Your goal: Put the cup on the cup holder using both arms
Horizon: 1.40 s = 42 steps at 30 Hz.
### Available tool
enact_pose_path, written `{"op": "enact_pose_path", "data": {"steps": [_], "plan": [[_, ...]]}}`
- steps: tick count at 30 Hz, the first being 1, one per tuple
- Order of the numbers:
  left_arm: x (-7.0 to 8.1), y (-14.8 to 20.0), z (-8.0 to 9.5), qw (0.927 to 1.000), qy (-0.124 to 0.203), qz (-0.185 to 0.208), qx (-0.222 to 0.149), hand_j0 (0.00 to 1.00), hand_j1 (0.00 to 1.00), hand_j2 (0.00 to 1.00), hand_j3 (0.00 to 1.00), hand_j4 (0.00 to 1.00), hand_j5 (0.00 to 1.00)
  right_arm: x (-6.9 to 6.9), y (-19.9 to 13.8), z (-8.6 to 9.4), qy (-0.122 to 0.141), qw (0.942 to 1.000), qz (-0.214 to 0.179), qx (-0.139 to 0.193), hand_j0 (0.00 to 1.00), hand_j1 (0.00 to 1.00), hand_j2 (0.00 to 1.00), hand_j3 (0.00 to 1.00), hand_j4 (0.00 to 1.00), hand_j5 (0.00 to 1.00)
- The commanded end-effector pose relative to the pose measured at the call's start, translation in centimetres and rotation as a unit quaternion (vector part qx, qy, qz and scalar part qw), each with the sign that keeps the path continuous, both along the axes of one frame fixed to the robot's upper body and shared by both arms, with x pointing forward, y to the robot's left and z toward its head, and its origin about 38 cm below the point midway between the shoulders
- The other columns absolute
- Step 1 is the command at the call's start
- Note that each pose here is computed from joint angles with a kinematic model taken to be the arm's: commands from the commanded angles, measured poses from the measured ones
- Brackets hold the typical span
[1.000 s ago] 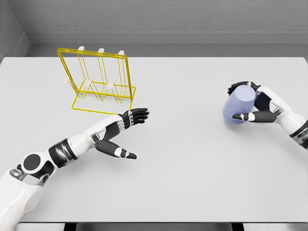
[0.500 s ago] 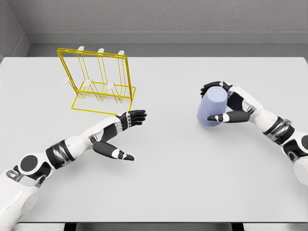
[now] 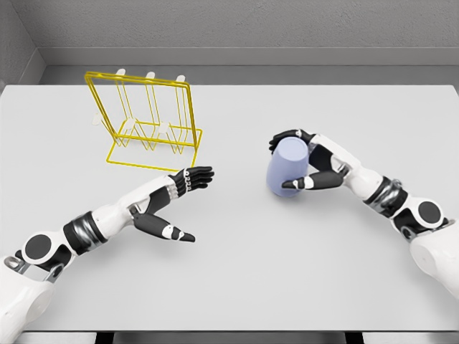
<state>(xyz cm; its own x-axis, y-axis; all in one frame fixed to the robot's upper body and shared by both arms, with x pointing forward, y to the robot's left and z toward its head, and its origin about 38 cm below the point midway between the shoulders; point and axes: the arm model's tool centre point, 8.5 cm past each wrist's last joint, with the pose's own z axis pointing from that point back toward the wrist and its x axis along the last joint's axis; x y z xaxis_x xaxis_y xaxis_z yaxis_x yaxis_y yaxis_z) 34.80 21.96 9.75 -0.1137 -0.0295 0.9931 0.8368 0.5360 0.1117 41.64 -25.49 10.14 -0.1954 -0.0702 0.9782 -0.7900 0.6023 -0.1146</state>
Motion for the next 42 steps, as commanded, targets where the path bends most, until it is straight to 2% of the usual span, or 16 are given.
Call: {"op": "enact_pose_path", "data": {"steps": [1,8,10,14,25,27,29,37,39,42], "plan": [[0.0,0.0,0.1,1.0,0.0,0.001,-0.004,1.0,1.0,1.0,1.0,1.0,1.0,-0.2,0.7,-0.3,0.003,1.0,0.009,0.001,0.71,0.71,0.71,0.71,0.71,0.71],[0.0,0.1,0.1,1.0,0.003,0.001,-0.007,1.0,1.0,1.0,1.0,1.0,1.0,-0.6,3.5,-1.3,0.014,0.9993,0.034,0.009,0.71,0.71,0.71,0.71,0.71,0.71],[0.0,0.1,0.1,1.0,0.003,0.001,-0.007,1.0,1.0,1.0,1.0,1.0,1.0,-0.8,3.6,-1.7,0.017,0.9991,0.038,0.0,0.72,0.72,0.72,0.72,0.72,0.72],[0.0,0.0,0.3,0.9999,-0.008,0.0,-0.01,1.0,1.0,1.0,1.0,1.0,1.0,-0.8,3.8,-1.8,0.019,0.999,0.04,-0.001,0.73,0.73,0.73,0.73,0.73,0.73],[0.3,0.2,0.4,0.9999,-0.009,0.004,-0.01,1.0,1.0,1.0,1.0,1.0,1.0,-0.8,4.2,-2.3,0.026,0.9988,0.041,-0.001,0.77,0.77,0.77,0.77,0.77,0.77],[0.3,0.1,0.4,0.9999,-0.009,0.004,-0.012,1.0,1.0,1.0,1.0,1.0,1.0,-0.9,4.2,-2.4,0.025,0.9988,0.042,-0.005,0.8,0.8,0.8,0.8,0.8,0.8],[0.4,-0.1,0.4,0.9998,-0.008,0.005,-0.016,1.0,1.0,1.0,1.0,1.0,1.0,-0.9,4.1,-2.7,0.024,0.9986,0.043,-0.019,0.87,0.87,0.87,0.87,0.87,0.87],[0.4,-0.1,0.4,0.9998,-0.008,0.006,-0.018,1.0,1.0,1.0,1.0,1.0,1.0,-0.9,4.4,-2.8,0.025,0.9985,0.045,-0.018,0.94,0.94,0.94,0.94,0.94,0.94],[0.4,-0.3,0.3,0.9998,-0.008,0.005,-0.02,1.0,1.0,1.0,1.0,1.0,1.0,-1.0,4.4,-3.0,0.022,0.9981,0.048,-0.031,1.0,1.0,1.0,1.0,1.0,1.0],[0.4,-0.2,0.4,0.9998,-0.008,0.005,-0.02,1.0,1.0,1.0,1.0,1.0,1.0,-0.7,4.1,-2.9,0.02,0.9982,0.046,-0.034,1.0,1.0,1.0,1.0,1.0,1.0]]}}
